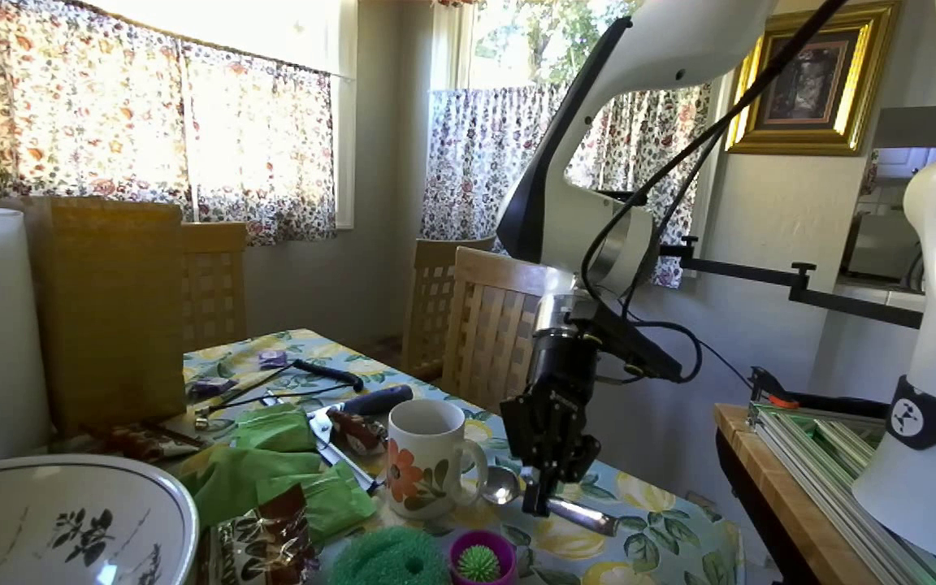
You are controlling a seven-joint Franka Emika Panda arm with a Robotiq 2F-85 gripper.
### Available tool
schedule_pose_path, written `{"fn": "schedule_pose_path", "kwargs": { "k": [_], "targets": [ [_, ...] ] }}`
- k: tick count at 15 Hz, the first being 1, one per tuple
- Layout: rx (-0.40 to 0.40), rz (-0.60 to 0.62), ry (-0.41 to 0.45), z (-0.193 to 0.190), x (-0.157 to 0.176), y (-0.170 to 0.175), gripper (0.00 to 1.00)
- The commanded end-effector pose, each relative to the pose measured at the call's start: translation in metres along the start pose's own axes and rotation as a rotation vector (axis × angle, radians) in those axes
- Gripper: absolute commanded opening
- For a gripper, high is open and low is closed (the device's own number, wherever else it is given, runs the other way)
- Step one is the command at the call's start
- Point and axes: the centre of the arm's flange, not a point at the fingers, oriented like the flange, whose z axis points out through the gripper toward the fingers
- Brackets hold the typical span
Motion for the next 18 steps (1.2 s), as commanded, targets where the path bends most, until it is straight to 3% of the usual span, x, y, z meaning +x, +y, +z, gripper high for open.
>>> {"fn": "schedule_pose_path", "kwargs": {
  "k": [1,7,8,9,15,18],
  "targets": [
    [-0.031,0.031,0.080,0.011,0.001,0.011,0.02],
    [-0.050,0.039,0.109,0.019,0.002,0.011,0.02],
    [-0.061,0.038,0.109,0.020,0.002,0.010,0.32],
    [-0.066,0.036,0.109,0.020,0.001,0.010,0.33],
    [-0.102,0.049,0.118,0.012,-0.004,0.000,0.76],
    [-0.185,0.107,0.208,-0.004,-0.010,-0.012,0.97]
  ]
}}
